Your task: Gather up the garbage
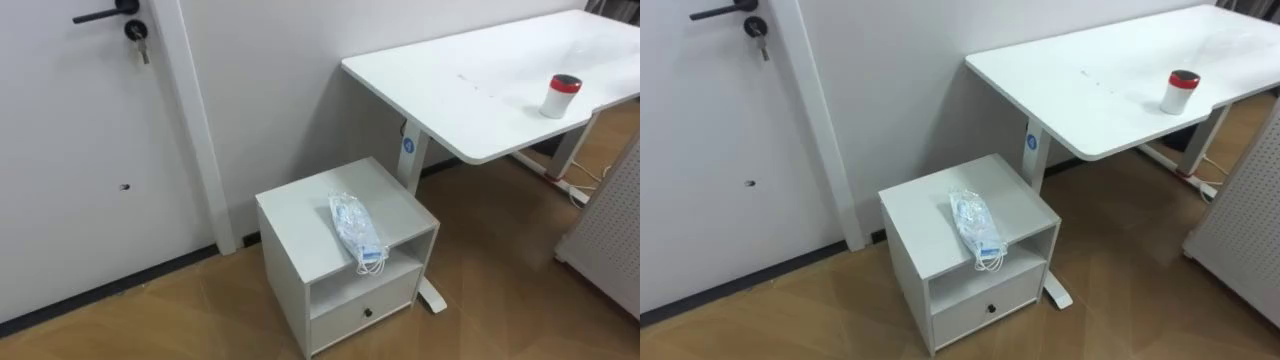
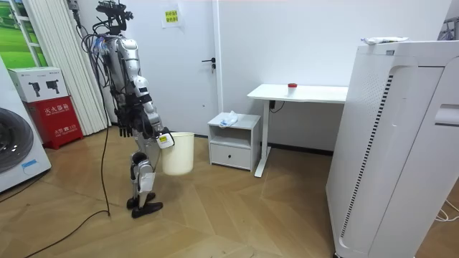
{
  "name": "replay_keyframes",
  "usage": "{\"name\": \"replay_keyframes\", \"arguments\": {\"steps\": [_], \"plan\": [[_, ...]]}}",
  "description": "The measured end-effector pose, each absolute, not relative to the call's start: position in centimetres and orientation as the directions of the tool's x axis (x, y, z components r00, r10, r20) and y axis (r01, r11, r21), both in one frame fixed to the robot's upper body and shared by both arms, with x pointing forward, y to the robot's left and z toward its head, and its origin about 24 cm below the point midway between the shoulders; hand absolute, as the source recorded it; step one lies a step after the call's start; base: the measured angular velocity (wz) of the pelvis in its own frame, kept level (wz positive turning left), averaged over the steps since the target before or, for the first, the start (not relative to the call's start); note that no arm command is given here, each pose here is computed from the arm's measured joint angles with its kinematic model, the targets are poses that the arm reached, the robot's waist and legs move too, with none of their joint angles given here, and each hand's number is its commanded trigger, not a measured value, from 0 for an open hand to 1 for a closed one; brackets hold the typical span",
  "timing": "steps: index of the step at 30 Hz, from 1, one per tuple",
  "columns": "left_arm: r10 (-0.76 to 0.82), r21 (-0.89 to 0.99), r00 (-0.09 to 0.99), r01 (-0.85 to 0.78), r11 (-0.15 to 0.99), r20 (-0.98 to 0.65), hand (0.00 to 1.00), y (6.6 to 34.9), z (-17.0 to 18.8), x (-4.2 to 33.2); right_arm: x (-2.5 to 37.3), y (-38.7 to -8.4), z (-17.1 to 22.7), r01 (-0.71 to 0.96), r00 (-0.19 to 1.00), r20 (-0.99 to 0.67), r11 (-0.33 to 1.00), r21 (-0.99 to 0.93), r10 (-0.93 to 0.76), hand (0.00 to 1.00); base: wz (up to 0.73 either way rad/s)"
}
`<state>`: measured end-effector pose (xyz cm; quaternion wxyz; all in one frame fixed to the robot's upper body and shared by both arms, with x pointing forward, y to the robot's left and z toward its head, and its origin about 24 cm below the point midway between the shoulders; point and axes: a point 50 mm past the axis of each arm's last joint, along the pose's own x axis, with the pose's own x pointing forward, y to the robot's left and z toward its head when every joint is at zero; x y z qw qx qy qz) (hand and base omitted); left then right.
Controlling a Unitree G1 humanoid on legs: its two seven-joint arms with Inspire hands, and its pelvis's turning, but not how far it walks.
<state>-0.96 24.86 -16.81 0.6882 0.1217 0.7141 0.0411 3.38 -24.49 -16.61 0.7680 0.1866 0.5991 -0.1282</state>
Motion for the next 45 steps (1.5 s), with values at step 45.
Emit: {"name": "replay_keyframes", "arguments": {"steps": [45], "plan": [[0.192, 0.19, -0.01, 0.098, 0.977, -0.981, 0.0, 24.5, -16.9, -2.0, 3.0, -24.6, -16.6, 0.471, 0.239, -0.971, 0.874, 0.117, 0.001, 1.0, -0.09]]}}
